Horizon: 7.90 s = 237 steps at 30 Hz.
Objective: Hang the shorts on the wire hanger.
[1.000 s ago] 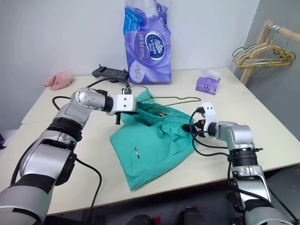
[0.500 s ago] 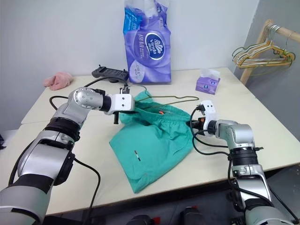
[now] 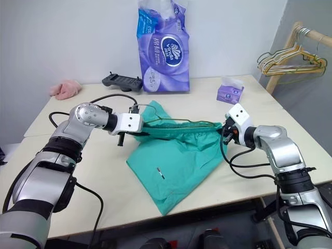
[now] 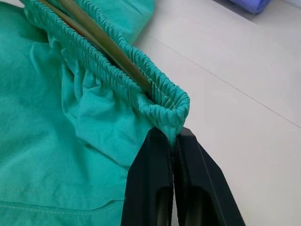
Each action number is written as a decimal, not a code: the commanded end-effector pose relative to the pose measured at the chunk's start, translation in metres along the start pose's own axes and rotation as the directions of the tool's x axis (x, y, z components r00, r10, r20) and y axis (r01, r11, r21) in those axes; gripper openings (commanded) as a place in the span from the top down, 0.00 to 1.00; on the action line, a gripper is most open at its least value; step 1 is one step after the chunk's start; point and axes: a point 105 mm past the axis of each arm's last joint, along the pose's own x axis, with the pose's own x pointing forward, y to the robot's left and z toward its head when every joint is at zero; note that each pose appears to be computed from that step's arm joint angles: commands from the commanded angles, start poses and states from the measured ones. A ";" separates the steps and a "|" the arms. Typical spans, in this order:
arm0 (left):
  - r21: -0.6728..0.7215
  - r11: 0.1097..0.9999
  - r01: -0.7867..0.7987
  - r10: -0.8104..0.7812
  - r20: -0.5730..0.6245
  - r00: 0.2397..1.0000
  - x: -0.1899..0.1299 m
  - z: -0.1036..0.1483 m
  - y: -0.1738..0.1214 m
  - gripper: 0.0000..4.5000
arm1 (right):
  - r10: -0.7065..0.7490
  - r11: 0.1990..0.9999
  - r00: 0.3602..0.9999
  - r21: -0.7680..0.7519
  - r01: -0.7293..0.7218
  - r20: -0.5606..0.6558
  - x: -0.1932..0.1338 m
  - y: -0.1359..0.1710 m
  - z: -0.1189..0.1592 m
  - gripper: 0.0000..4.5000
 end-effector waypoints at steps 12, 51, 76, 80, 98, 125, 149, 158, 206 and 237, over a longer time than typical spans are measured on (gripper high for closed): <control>0.056 0.998 0.031 -0.023 -0.138 0.990 -0.013 -0.018 0.002 1.00 | -0.098 0.929 0.994 -0.364 0.071 -0.055 -0.018 -0.016 0.026 0.99; 0.096 0.991 -0.091 0.097 -0.061 0.993 0.005 0.006 0.022 1.00 | -0.003 0.731 0.997 -0.681 -0.047 -0.072 0.024 0.032 0.063 0.12; 0.098 0.990 -0.098 0.105 -0.062 0.993 0.006 0.008 0.026 1.00 | -0.048 0.753 0.974 -0.648 -0.112 -0.223 0.046 0.015 0.018 0.01; 0.096 0.990 -0.103 0.109 -0.062 0.992 0.004 0.008 0.027 1.00 | -0.048 0.733 0.973 -0.670 -0.120 -0.227 0.053 0.017 0.016 0.01; 0.087 0.991 -0.101 0.107 -0.059 0.993 0.005 0.009 0.026 1.00 | -0.062 0.629 0.987 -0.774 -0.076 -0.148 0.073 0.028 0.046 0.79; -0.058 0.996 -0.066 0.073 0.132 0.989 -0.020 0.026 0.026 0.01 | -0.127 0.685 0.974 -0.727 -0.052 -0.190 0.052 0.001 0.017 1.00; -0.368 0.929 0.039 0.232 0.660 0.714 0.012 0.134 0.005 0.00 | -0.328 0.917 0.903 0.139 0.375 -0.276 -0.063 -0.025 -0.072 1.00; -0.350 0.933 0.078 0.221 0.733 0.644 0.038 0.169 0.004 0.00 | -0.487 0.712 0.805 0.380 0.591 -0.338 -0.112 -0.035 -0.091 1.00; -0.276 0.960 0.050 0.240 0.901 0.361 0.058 0.358 0.029 0.00 | -0.826 -0.141 0.014 0.231 0.963 -0.564 -0.324 -0.183 -0.135 1.00; -0.304 0.952 0.032 0.269 0.884 0.383 0.059 0.349 0.034 0.00 | -0.828 -0.105 0.059 0.258 0.960 -0.558 -0.281 -0.169 -0.116 0.01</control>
